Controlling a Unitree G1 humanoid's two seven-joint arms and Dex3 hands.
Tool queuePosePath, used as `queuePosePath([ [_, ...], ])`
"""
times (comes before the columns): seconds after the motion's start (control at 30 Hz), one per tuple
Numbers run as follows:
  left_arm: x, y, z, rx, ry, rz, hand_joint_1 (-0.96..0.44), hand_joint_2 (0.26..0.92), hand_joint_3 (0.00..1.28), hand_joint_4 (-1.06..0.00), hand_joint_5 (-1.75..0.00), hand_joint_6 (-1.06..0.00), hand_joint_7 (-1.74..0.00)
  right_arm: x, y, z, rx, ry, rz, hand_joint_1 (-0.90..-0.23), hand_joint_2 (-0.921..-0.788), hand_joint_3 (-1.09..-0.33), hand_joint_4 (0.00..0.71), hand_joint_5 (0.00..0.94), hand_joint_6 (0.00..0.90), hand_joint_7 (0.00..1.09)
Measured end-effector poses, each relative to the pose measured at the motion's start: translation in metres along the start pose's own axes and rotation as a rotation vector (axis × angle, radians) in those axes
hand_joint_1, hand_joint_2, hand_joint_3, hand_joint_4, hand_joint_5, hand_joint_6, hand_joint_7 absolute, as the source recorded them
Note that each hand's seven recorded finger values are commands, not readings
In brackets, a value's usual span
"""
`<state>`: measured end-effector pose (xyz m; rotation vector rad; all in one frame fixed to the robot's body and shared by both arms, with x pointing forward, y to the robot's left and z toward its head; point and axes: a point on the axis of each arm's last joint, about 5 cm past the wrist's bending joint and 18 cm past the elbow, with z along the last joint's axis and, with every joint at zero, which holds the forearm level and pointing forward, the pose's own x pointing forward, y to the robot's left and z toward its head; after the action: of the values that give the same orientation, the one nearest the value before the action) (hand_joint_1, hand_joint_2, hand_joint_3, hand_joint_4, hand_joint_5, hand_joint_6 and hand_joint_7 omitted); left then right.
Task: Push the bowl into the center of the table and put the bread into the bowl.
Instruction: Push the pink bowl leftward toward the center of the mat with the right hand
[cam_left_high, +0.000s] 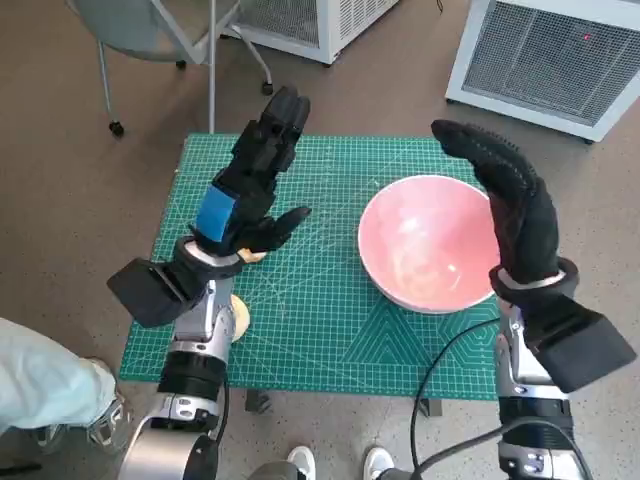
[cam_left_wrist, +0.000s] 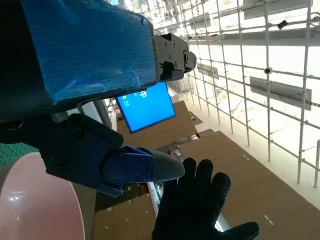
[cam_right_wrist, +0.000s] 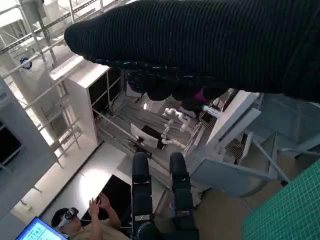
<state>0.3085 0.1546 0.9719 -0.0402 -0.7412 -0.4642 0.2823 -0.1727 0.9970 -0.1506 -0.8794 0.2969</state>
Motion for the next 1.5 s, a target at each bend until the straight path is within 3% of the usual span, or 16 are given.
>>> queuePosePath([
  [1.5,-0.0035,0.0005,-0.0026,-0.014,0.024,-0.030,-0.61,0.921,0.31,-0.01,0.00,-0.13,-0.05,-0.0067,0.0009,-0.0051,0.019,0.019,-0.025,-0.711,-0.921,-0.761,0.113,0.001,-0.001,0.41],
])
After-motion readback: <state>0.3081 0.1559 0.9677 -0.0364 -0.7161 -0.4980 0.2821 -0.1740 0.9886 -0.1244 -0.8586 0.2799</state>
